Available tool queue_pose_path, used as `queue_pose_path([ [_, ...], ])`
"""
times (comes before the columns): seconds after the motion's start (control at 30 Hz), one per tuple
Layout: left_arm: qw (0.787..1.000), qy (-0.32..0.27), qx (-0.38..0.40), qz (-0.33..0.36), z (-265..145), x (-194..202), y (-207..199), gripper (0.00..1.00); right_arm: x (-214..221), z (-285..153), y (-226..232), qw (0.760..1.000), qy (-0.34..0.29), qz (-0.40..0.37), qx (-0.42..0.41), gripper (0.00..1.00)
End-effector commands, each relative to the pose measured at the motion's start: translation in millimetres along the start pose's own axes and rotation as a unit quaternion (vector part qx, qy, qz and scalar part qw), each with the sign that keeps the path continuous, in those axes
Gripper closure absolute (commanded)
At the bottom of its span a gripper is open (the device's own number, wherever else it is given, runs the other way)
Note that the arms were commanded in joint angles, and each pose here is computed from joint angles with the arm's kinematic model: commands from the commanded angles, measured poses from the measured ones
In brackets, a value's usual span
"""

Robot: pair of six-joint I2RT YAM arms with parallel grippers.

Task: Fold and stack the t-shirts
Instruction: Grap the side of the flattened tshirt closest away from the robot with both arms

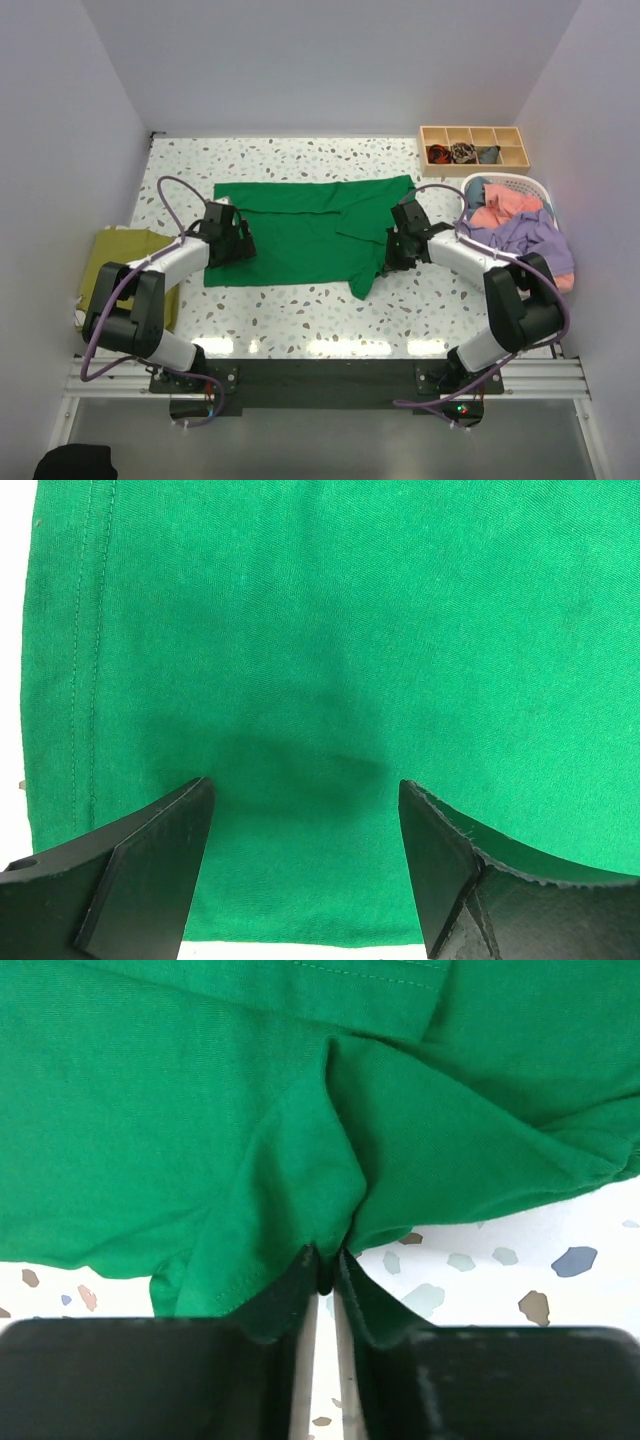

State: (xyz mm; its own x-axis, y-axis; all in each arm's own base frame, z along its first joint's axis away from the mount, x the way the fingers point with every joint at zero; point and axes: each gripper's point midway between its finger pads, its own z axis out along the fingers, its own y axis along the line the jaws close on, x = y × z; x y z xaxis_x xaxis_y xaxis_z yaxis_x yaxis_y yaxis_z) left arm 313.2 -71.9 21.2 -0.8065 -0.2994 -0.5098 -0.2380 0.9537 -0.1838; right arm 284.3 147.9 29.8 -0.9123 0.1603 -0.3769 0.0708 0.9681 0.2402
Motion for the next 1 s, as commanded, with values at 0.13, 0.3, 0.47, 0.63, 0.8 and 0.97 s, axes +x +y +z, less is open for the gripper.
queue_pose_path([
  [0.13, 1.0, -0.027, -0.002, 0.006, -6, -19, -2, 0.21, -16, -20, 7, 0.999, -0.038, -0.005, -0.016, 0.99],
  [0.3, 0.999, -0.042, -0.013, 0.007, -19, -29, 1, 0.19, -10, -39, 0, 0.999, -0.044, 0.006, -0.008, 1.0],
  [0.47, 0.999, -0.042, -0.018, 0.006, -24, -28, 3, 0.18, -6, -58, -2, 0.998, -0.062, 0.019, -0.015, 1.0],
  [0.63, 1.0, -0.025, -0.014, -0.009, -27, -9, 8, 0.18, -12, -76, -3, 0.996, -0.084, 0.023, -0.014, 1.0],
  [0.8, 0.998, -0.011, -0.011, -0.053, -32, 12, 12, 0.17, -20, -97, -1, 0.994, -0.105, 0.024, -0.017, 1.0],
  [0.97, 0.993, -0.024, -0.065, -0.094, -43, 22, 36, 0.18, -26, -112, -3, 0.992, -0.12, 0.021, -0.014, 1.0],
])
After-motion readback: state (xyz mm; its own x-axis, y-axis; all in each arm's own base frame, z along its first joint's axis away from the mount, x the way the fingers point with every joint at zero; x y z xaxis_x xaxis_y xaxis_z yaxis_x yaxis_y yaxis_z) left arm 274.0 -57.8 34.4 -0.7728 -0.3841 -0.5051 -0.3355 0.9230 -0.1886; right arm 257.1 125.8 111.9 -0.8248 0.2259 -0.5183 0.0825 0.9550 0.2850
